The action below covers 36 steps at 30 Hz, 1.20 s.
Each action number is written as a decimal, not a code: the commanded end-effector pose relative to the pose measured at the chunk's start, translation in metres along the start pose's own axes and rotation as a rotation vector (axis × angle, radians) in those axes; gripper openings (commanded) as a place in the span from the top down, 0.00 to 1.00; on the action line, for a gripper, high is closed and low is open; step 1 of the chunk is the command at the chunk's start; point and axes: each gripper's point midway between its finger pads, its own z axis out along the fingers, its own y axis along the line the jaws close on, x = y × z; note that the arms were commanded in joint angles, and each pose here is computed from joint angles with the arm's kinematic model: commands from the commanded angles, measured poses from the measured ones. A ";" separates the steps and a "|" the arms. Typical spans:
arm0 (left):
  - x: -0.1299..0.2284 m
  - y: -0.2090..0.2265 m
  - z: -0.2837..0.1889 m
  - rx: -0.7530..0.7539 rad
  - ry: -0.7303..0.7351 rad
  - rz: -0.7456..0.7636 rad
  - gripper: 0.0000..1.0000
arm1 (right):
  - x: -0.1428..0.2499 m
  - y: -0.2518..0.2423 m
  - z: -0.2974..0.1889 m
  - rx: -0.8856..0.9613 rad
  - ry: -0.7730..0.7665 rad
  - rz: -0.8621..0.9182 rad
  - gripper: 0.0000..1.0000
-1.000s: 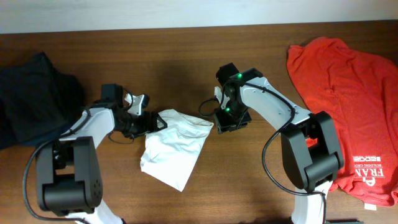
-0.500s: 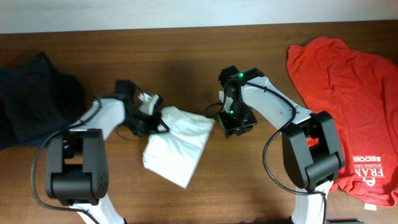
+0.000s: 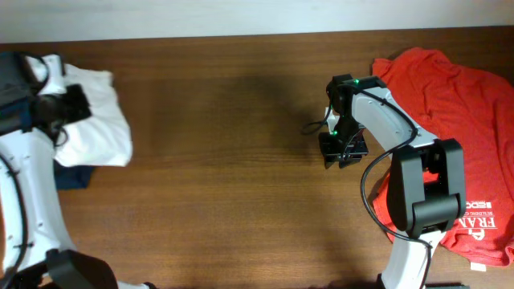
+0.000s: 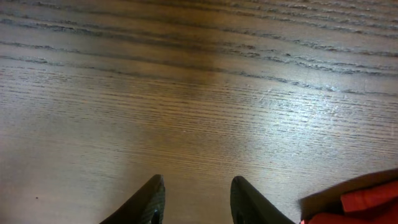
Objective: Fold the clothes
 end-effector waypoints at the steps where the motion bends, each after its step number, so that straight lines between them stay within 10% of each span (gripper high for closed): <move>1: -0.032 0.047 -0.027 -0.143 -0.137 -0.049 0.96 | -0.005 -0.003 -0.002 0.010 -0.010 0.005 0.62; 17: -0.031 0.175 0.042 -0.289 -0.174 -0.203 0.92 | 0.002 -0.003 -0.002 0.013 0.016 0.009 0.62; 19: -0.026 0.195 0.050 -0.308 -0.176 -0.226 0.79 | 0.002 -0.003 -0.002 0.012 0.016 0.009 0.62; 20: -0.024 0.203 0.057 -0.297 -0.182 -0.237 0.40 | 0.002 -0.002 -0.002 0.009 0.016 0.009 0.62; 22: -0.026 0.204 0.058 -0.234 -0.206 -0.255 0.01 | 0.002 -0.002 -0.002 0.010 0.018 0.007 0.62; 30: -0.109 0.128 -0.013 0.257 -0.449 -0.158 0.01 | 0.000 -0.002 -0.002 0.009 0.008 0.005 0.61; 36: -0.079 0.076 0.008 0.305 -0.253 -0.197 0.01 | 0.000 -0.002 -0.002 0.009 0.008 0.005 0.60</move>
